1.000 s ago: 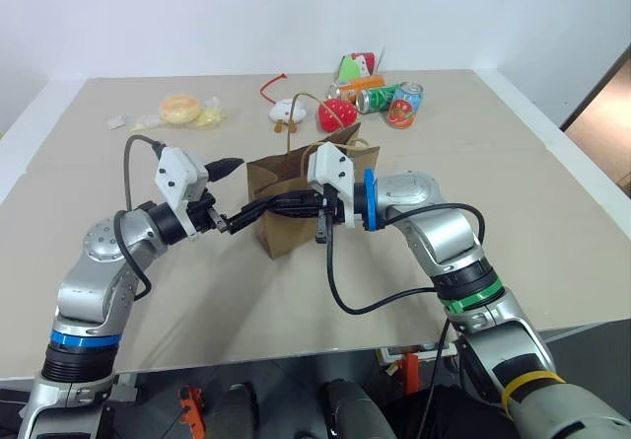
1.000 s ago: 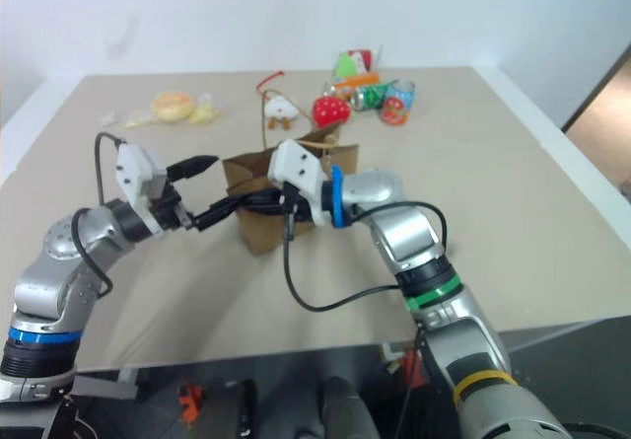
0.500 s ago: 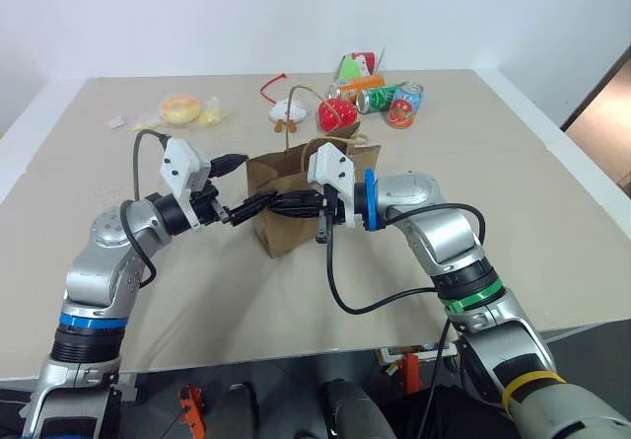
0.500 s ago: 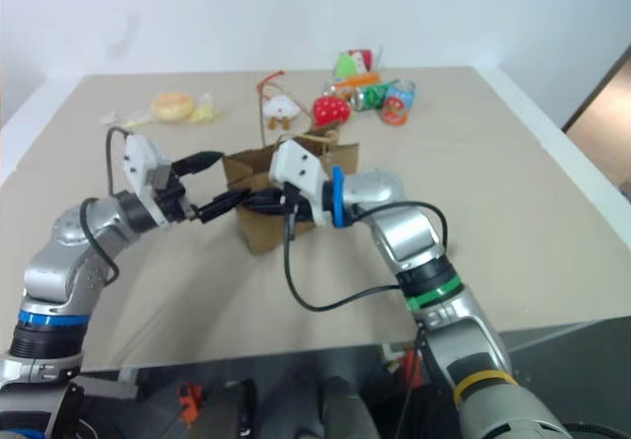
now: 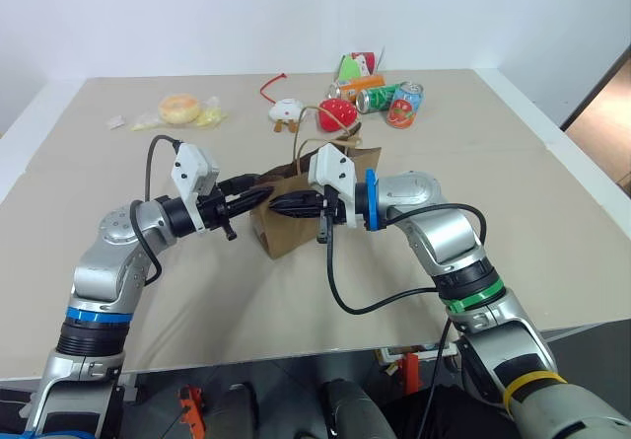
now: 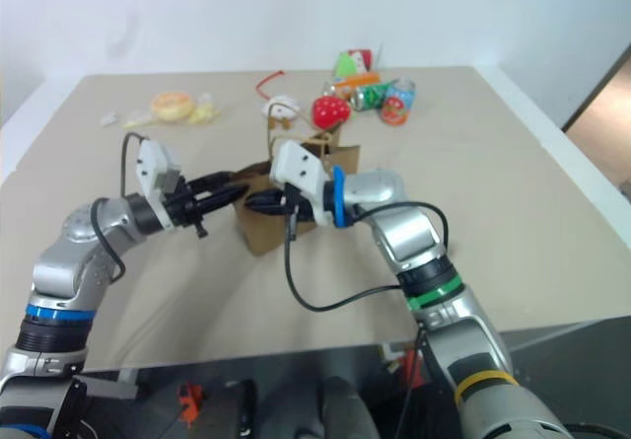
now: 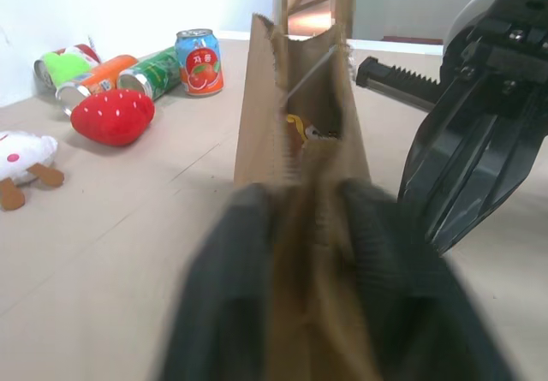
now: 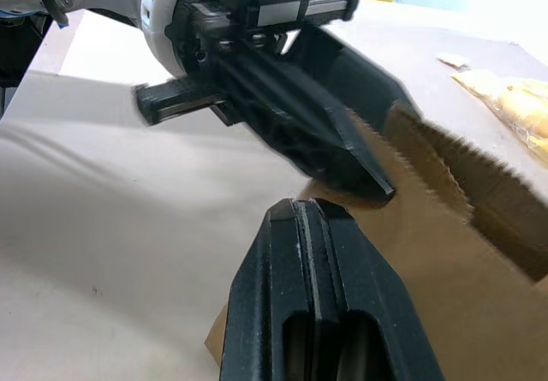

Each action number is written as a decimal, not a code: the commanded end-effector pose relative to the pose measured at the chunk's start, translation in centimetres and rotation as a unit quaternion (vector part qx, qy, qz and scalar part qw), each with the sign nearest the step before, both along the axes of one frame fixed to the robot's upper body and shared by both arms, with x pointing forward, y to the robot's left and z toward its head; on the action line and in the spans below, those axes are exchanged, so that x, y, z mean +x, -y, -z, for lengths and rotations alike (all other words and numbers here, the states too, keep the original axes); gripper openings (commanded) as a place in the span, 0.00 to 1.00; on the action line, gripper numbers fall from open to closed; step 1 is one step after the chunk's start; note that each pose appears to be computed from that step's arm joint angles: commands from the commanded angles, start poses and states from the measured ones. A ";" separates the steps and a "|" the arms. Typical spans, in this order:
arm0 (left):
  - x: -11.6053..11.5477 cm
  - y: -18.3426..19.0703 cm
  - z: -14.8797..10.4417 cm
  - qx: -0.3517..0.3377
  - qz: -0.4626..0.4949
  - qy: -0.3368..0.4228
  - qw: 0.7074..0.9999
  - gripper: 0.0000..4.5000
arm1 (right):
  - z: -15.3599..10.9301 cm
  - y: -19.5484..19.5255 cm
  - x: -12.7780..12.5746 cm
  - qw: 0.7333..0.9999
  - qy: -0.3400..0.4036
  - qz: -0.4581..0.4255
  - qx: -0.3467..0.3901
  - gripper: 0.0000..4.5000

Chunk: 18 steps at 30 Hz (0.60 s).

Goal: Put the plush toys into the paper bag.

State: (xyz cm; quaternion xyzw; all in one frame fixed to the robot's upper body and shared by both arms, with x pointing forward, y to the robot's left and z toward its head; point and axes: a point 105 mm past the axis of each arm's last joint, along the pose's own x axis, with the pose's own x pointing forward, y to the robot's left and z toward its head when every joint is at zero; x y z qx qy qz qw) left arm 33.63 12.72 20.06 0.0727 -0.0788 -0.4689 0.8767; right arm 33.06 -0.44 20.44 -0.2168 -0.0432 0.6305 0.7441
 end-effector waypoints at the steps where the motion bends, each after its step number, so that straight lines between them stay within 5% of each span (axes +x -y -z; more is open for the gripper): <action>1: 0.0 0.0 -1.1 0.011 0.000 0.035 0.999 0.01 | -1.3 -0.1 -0.4 0.999 0.029 -0.009 0.008 0.00; 8: 0.0 0.2 -1.6 0.019 0.000 0.056 0.998 0.01 | -2.9 1.2 -0.4 0.999 0.013 0.003 0.045 0.00; 18: -1.3 0.4 -2.6 0.034 0.049 0.073 0.996 0.00 | -4.9 12.4 -0.9 0.999 -0.001 0.048 0.001 0.92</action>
